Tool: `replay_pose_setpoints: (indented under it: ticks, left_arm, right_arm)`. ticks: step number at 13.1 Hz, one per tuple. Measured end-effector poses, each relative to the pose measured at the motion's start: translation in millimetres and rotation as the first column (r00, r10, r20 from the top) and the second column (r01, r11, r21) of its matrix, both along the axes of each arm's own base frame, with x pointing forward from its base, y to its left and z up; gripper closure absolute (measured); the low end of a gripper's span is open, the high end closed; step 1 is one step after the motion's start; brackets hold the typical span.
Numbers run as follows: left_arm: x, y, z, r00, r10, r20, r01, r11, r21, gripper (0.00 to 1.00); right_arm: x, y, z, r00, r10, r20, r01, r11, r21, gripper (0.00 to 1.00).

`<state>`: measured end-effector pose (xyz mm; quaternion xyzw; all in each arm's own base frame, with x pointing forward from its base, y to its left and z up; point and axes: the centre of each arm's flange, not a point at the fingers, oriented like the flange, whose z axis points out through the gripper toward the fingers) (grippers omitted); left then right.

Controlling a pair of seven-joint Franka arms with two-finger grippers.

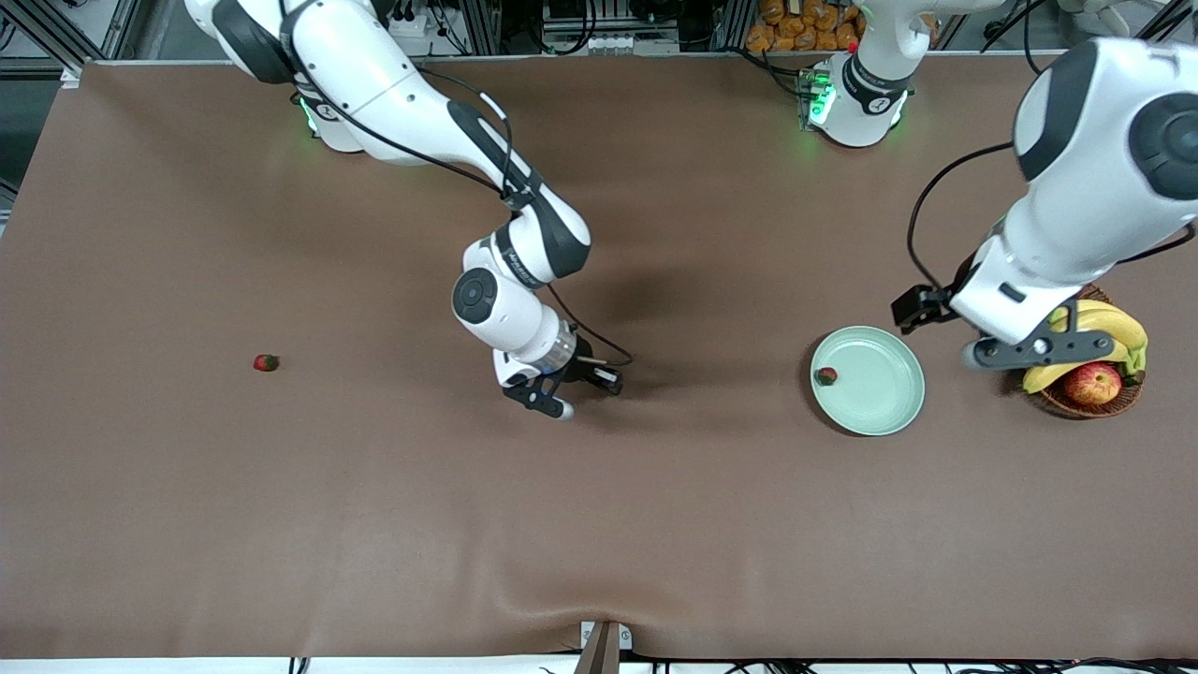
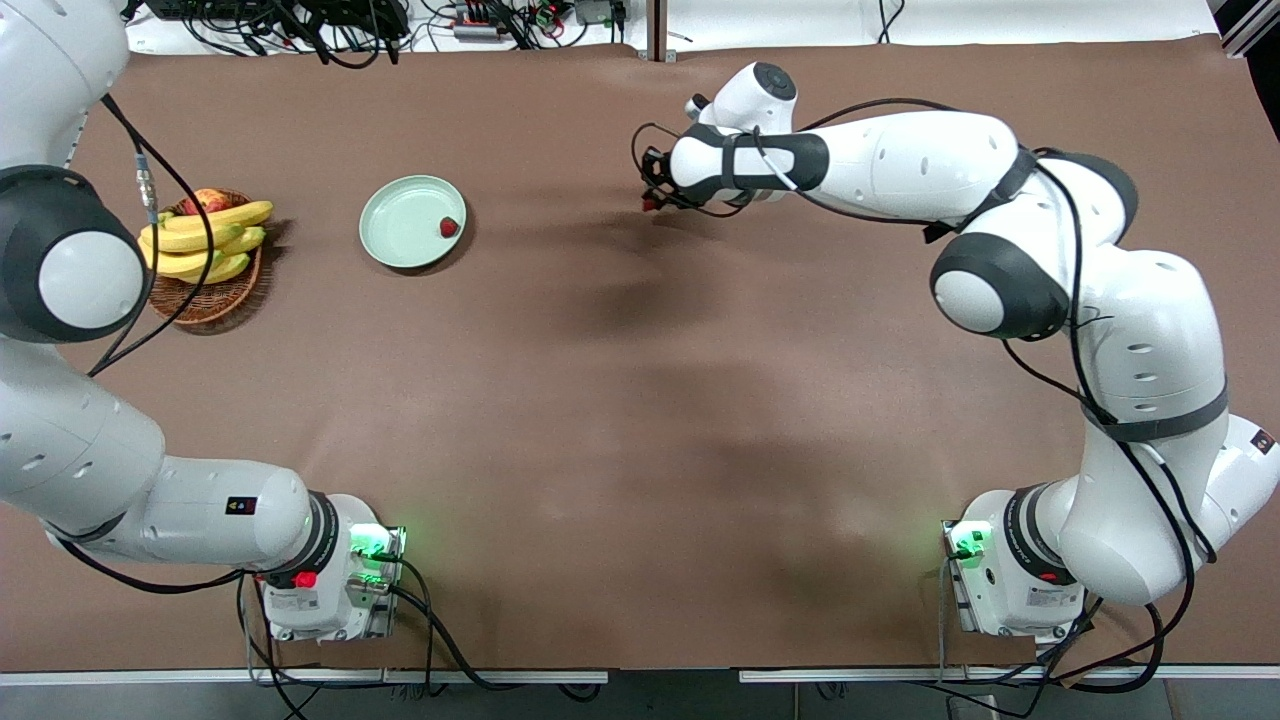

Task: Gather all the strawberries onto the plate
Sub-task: 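Release the strawberry onto the plate while the right gripper grasps another, then carry the second strawberry mid-table with the right gripper while the left gripper approaches, then grasp the second strawberry with the left gripper from the right gripper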

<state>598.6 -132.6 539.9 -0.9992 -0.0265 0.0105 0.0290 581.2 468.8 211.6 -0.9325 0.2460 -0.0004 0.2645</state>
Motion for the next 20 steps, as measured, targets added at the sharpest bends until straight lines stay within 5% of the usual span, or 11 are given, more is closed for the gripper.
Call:
replay_pose_setpoints:
  ticks: [7, 8, 12, 14, 17, 20]
  left_arm:
    - [-6.8, -77.0, -86.3, 0.998, -0.069, -0.007, 0.069, 0.997, -0.035, 0.00]
    - [-9.9, -88.3, -103.5, 0.997, -0.072, 0.007, 0.073, 0.996, -0.043, 0.00]
    - [-19.7, -126.6, -179.2, 1.000, -0.024, 0.018, 0.025, 0.997, -0.077, 0.00]
    - [-19.6, -150.4, -209.2, 0.999, 0.027, 0.036, -0.023, 0.994, -0.109, 0.00]
    - [-27.2, -207.2, -248.0, 0.980, 0.190, 0.062, -0.176, 0.967, -0.187, 0.00]
    - [-25.3, -258.8, -284.9, 0.918, 0.396, 0.015, -0.382, 0.895, -0.232, 0.00]
  right_arm:
    - [-12.8, 28.8, -27.0, 0.998, -0.055, 0.031, 0.054, 0.998, 0.031, 0.70]
    - [-13.4, 29.6, -29.9, 0.998, -0.055, 0.029, 0.054, 0.998, 0.029, 0.66]
    - [1.9, 20.6, -16.7, 0.996, -0.072, 0.054, 0.070, 0.997, 0.034, 0.19]
    - [22.7, -5.6, -7.2, 0.996, -0.082, 0.025, 0.081, 0.997, 0.015, 0.00]
    - [67.1, -110.5, -2.3, 0.997, -0.068, -0.034, 0.065, 0.995, -0.081, 0.00]
    - [91.0, -248.8, 13.4, 0.989, 0.031, -0.142, -0.054, 0.986, -0.159, 0.00]
